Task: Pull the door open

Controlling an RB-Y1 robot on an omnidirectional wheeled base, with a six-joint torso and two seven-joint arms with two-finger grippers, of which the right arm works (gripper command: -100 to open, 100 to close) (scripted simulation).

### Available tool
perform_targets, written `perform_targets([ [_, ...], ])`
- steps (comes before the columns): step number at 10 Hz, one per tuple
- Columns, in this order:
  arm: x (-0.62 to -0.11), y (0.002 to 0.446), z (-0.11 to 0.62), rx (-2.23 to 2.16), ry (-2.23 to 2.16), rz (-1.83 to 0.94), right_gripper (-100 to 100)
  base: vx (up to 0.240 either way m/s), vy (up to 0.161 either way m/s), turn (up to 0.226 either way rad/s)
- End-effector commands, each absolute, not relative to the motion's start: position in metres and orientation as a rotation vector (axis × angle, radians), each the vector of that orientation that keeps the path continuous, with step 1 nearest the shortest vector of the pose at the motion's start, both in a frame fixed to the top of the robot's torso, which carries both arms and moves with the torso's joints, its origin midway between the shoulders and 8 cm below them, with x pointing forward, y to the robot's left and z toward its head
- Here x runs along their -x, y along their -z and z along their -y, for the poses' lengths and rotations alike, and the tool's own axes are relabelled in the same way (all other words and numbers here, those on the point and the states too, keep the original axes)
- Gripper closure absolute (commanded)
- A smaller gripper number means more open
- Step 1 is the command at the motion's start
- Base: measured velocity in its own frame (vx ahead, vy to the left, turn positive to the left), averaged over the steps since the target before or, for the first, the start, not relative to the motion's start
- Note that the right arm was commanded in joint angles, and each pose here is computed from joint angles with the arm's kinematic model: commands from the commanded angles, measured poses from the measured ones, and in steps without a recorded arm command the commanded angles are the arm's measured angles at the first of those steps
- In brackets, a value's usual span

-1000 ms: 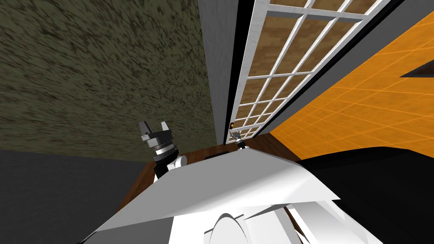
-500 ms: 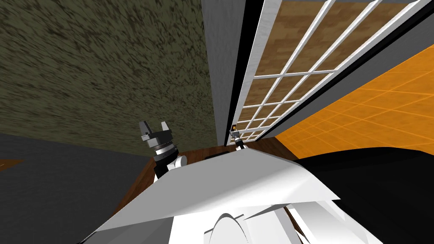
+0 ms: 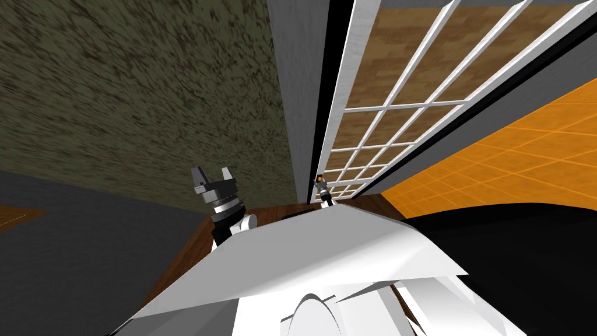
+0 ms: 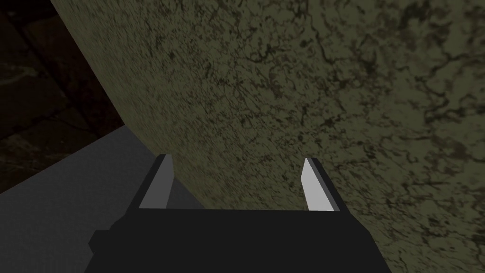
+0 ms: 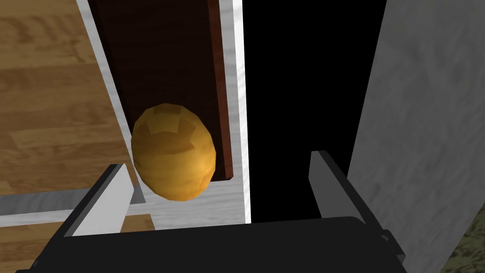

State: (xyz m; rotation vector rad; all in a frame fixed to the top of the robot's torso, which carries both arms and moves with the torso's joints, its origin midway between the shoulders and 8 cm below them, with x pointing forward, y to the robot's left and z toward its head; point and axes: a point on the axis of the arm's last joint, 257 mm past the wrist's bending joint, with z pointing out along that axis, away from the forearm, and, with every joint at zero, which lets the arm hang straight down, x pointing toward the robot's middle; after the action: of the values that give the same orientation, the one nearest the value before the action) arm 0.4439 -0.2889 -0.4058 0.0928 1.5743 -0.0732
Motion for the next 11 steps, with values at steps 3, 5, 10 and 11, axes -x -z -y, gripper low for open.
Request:
perform_targets([
  [3, -0.444, 0.406, 0.289, -0.093, 0.073, -1.574, 100, -0.007, -0.01, -0.024],
  [5, -0.444, 0.406, 0.289, -0.093, 0.073, -1.574, 100, 0.0, 0.001, 0.008],
  [10, -0.443, 0.403, 0.299, -0.152, 0.034, -1.561, 100, -0.011, 0.003, 0.017],
  [11, -0.443, 0.403, 0.3, -0.173, 0.015, -1.558, 100, -0.01, 0.005, 0.035],
])
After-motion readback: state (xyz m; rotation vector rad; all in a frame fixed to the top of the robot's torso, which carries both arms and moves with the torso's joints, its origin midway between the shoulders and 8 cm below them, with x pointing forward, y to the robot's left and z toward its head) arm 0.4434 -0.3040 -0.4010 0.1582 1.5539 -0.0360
